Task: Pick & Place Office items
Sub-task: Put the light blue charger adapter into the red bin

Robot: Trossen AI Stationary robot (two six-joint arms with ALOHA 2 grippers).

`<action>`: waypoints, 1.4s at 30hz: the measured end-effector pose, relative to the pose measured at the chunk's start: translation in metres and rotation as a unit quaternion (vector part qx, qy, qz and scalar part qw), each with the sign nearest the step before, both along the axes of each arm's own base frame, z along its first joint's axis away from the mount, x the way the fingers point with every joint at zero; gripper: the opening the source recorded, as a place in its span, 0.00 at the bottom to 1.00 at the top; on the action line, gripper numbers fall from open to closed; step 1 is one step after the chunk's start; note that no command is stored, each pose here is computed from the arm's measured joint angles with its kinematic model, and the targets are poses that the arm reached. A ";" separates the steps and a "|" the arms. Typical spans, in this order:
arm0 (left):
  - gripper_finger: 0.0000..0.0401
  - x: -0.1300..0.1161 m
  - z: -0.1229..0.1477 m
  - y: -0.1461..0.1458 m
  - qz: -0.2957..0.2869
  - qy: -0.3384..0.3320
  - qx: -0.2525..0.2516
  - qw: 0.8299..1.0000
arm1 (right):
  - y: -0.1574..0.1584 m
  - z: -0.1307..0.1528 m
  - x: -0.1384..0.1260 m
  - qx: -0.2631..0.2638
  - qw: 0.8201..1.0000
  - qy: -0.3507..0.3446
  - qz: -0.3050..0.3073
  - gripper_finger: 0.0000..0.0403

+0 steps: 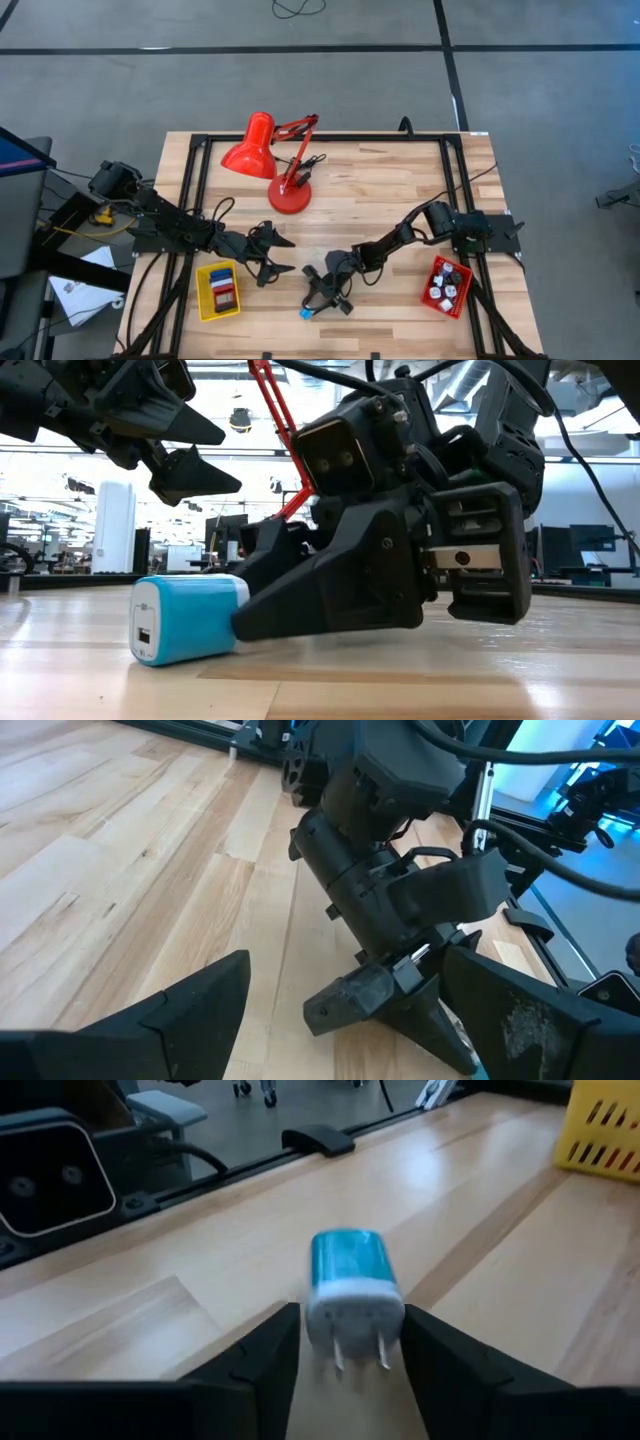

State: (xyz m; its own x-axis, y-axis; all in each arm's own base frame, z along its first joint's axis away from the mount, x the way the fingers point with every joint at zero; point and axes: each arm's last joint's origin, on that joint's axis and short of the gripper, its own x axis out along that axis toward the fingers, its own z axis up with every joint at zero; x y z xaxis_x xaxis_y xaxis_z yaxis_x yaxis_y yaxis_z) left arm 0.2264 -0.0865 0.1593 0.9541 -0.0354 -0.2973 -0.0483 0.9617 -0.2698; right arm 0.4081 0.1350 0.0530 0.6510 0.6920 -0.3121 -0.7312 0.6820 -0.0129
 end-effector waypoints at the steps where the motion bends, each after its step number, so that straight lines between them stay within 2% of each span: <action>1: 0.82 0.000 0.000 0.000 0.000 0.000 0.000 1.000 | 0.000 -0.001 0.000 -0.001 1.000 0.005 0.000 0.40; 6: 0.82 0.000 0.000 0.000 0.000 0.000 0.000 1.000 | 0.000 -0.002 -0.001 0.003 1.000 0.017 -0.003 0.31; 9: 0.82 0.000 0.000 0.000 0.000 0.000 0.000 1.000 | 0.002 0.000 -0.001 0.006 1.000 0.008 -0.001 0.29; 18: 0.82 0.000 0.000 0.000 0.000 0.000 0.000 1.000 | 0.003 0.000 -0.001 0.027 0.999 0.029 -0.010 0.48; 23: 0.82 0.000 0.000 0.000 0.000 0.000 0.000 1.000 | 0.003 0.001 -0.001 0.029 0.999 0.031 -0.011 0.49; 28: 0.82 0.000 0.000 0.000 0.000 0.000 0.000 1.000 | 0.003 0.001 -0.001 0.029 0.999 0.031 -0.010 0.44; 34: 0.82 0.000 0.000 0.000 0.000 0.000 0.000 1.000 | 0.003 0.001 -0.001 0.029 0.999 0.030 -0.010 0.28; 38: 0.82 0.000 0.000 0.000 0.000 0.000 0.000 1.000 | 0.003 0.002 -0.001 0.048 0.997 0.052 -0.019 0.28; 42: 0.82 0.000 0.000 0.000 0.000 0.000 0.000 1.000 | 0.001 0.016 -0.004 0.083 0.991 0.098 -0.039 0.28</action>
State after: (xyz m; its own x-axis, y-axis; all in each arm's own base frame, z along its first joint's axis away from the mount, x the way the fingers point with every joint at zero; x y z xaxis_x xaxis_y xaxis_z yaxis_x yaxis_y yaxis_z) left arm 0.2264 -0.0865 0.1593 0.9540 -0.0358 -0.2976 -0.0480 0.9618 -0.2696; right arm 0.4037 0.1361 0.0686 0.6431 0.6941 -0.3235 -0.6530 0.7177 0.2418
